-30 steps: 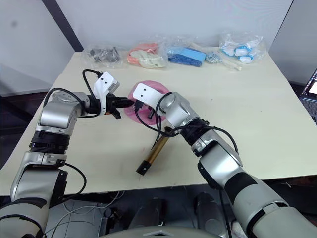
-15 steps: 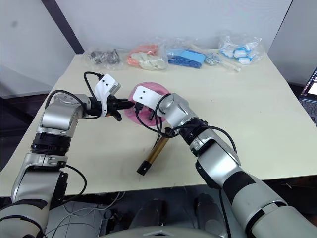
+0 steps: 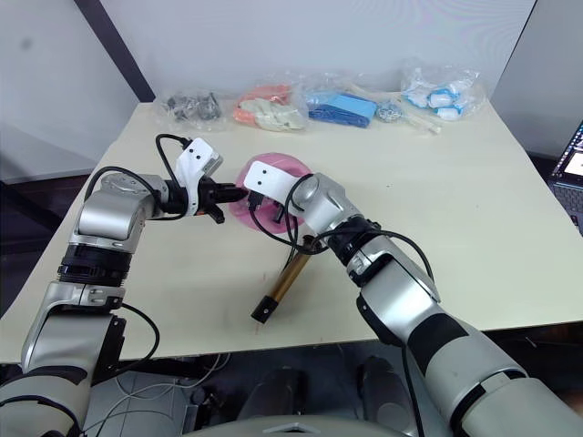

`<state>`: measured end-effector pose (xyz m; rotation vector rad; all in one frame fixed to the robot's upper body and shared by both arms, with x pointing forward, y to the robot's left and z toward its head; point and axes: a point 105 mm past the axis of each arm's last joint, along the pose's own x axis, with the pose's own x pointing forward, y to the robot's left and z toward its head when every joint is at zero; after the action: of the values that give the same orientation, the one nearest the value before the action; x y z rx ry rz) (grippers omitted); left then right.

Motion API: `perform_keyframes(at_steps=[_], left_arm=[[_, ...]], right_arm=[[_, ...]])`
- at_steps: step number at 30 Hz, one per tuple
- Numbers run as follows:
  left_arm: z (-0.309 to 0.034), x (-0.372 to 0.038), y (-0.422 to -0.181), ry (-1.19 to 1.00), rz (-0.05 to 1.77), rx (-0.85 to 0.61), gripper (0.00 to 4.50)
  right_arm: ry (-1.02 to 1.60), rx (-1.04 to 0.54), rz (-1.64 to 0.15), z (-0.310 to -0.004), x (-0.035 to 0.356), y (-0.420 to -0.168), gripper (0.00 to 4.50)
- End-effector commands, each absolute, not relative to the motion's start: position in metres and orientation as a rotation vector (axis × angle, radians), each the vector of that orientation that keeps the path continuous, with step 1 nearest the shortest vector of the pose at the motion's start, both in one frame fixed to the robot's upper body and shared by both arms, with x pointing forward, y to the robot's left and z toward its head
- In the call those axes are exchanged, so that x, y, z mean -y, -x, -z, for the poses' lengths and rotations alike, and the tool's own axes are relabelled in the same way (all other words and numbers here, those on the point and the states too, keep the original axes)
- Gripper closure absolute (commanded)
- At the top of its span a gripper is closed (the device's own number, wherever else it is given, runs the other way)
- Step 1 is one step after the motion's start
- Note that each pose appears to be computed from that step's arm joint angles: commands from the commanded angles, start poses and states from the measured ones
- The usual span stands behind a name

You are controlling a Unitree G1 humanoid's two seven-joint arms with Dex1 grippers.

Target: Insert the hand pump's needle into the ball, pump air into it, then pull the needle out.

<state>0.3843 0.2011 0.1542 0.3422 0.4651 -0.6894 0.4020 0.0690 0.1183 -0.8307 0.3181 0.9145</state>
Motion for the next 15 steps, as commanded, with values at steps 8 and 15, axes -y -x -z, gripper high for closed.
perform_keyframes(at_steps=[8,15], left_arm=[[-0.148,-0.187,-0.378,-0.332,0.762,-0.476,4.5],[-0.147,-0.187,-0.378,-0.329,0.759,-0.476,4.5]], right_arm=[[0.87,-0.556,-0.844,-0.059,-0.03,-0.4,4.19],[0.887,-0.584,-0.839,-0.051,-0.024,-0.399,4.19]])
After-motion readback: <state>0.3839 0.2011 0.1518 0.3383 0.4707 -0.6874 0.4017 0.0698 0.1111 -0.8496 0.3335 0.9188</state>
